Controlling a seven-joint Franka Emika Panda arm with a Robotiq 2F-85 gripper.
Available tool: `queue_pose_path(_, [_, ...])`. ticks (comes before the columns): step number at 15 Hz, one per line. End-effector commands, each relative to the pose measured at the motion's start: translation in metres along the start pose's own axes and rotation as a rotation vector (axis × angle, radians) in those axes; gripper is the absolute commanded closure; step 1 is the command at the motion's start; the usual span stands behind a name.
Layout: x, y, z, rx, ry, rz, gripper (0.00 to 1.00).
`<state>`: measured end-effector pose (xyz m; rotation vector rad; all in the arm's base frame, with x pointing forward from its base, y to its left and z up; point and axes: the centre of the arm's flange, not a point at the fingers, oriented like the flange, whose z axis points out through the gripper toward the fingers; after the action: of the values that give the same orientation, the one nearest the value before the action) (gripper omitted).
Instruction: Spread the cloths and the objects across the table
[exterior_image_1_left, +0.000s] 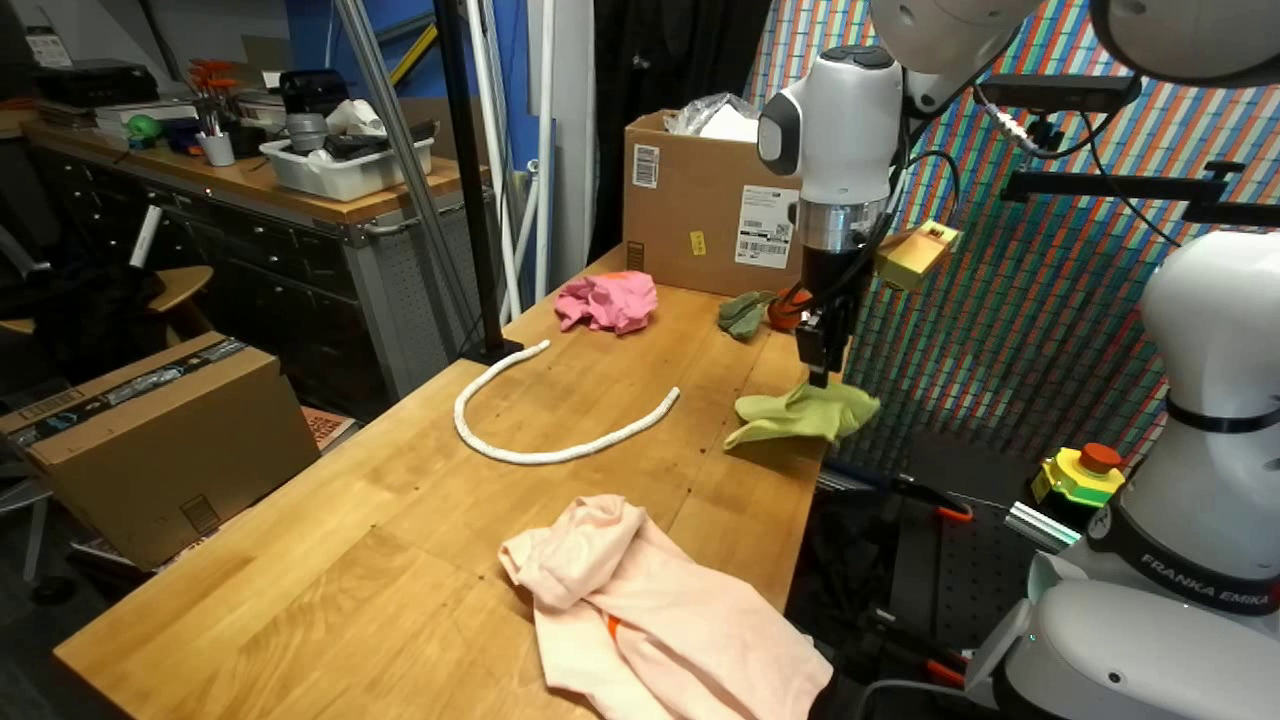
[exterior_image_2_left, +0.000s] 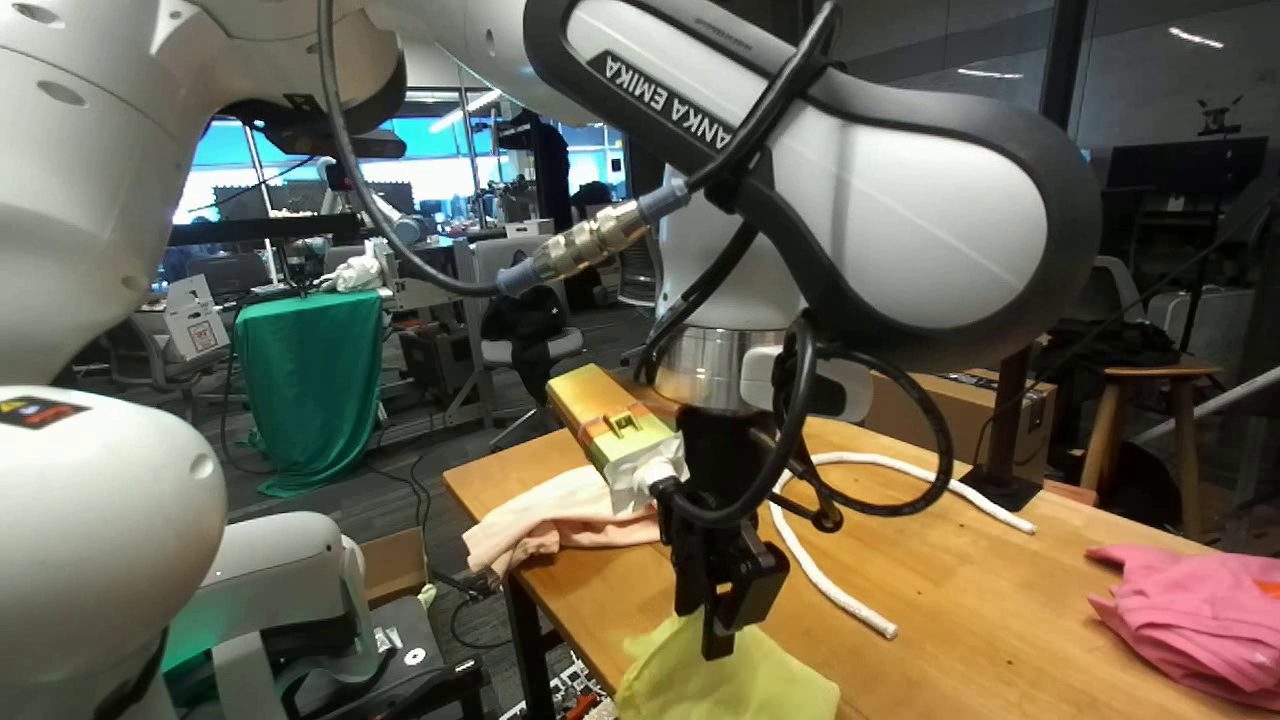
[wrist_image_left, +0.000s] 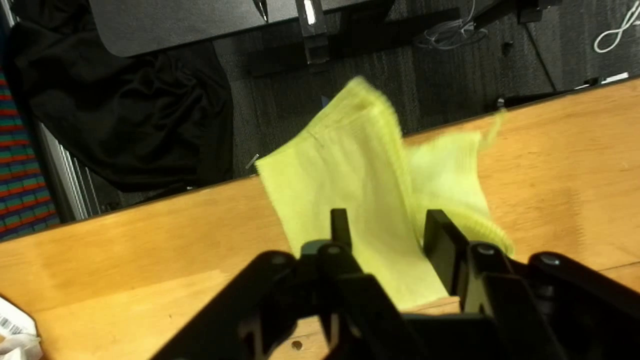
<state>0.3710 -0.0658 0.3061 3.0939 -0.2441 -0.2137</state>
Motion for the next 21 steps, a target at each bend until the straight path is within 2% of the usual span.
queue_pose_path(1, [0.002, 0.005, -0.002, -0.003, -0.015, 0.002, 0.24])
queue_pose_path(4, [0.002, 0.005, -0.002, -0.001, -0.014, 0.006, 0.03])
queue_pose_path(5, [0.002, 0.006, -0.002, 0.000, -0.012, 0.007, 0.00])
queue_pose_path(12, [-0.002, 0.012, -0.021, 0.018, 0.032, 0.021, 0.00])
queue_pose_path(16, [-0.012, 0.024, -0.048, 0.037, 0.130, 0.017, 0.00])
queue_pose_path(21, [-0.024, 0.038, -0.079, 0.105, 0.288, -0.051, 0.00])
